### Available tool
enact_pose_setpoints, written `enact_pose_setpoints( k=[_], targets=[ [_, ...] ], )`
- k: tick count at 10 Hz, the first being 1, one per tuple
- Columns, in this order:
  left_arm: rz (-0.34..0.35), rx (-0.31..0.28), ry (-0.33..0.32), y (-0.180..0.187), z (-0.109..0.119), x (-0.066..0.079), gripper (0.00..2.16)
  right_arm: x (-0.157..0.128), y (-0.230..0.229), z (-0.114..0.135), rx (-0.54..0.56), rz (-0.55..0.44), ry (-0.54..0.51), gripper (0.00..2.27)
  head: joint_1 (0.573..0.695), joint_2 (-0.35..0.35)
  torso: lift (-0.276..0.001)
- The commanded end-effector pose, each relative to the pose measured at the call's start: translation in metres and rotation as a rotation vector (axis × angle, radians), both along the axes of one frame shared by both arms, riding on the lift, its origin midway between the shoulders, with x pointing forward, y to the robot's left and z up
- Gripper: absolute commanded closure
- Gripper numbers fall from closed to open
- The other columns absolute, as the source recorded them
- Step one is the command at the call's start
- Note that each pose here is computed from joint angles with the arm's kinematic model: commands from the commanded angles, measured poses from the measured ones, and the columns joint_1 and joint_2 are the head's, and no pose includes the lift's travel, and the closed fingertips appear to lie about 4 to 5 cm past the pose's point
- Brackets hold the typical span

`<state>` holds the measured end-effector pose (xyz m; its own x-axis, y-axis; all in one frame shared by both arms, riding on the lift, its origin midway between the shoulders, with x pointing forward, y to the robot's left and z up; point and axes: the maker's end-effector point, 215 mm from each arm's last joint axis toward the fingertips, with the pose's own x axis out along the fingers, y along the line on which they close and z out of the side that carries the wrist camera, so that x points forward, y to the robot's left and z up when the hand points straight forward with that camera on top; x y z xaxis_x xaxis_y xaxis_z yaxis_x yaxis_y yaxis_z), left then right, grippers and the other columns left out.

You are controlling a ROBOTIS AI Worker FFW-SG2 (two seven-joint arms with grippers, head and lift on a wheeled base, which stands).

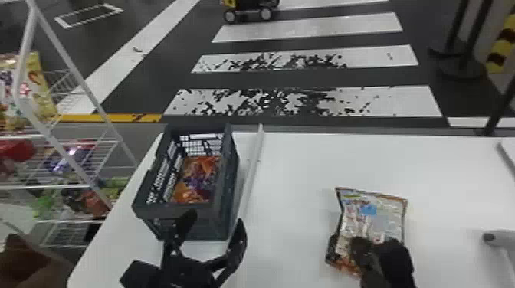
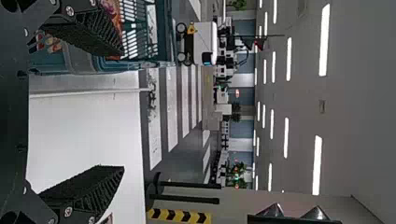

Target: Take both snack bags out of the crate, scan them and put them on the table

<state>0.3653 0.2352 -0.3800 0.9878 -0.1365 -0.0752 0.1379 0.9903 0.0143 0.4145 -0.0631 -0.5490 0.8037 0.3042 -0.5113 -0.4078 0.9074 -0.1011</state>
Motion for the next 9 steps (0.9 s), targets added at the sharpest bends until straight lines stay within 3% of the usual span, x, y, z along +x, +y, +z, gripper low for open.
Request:
enact_pose_setpoints(
  k=[1,6,9],
  targets=[
    [0.001,-0.002,0.001,0.0,0.0,0.0,0.14,-0.005,0.001,-0.005,-0.052,0.056,0.017,2.25,0.695,0.243,-0.093],
    [0.002,-0.008,0.0,0.001,0.0,0.002,0.14,-0.006,-0.021,-0.004,-0.097,0.076,0.017,2.25,0.695,0.237,-0.093],
    [0.005,-0.012,0.005,0.002,-0.003,0.002,0.14,-0.009,-0.029,0.01,-0.098,0.096,0.019,2.25,0.695,0.22,-0.093]
  ],
)
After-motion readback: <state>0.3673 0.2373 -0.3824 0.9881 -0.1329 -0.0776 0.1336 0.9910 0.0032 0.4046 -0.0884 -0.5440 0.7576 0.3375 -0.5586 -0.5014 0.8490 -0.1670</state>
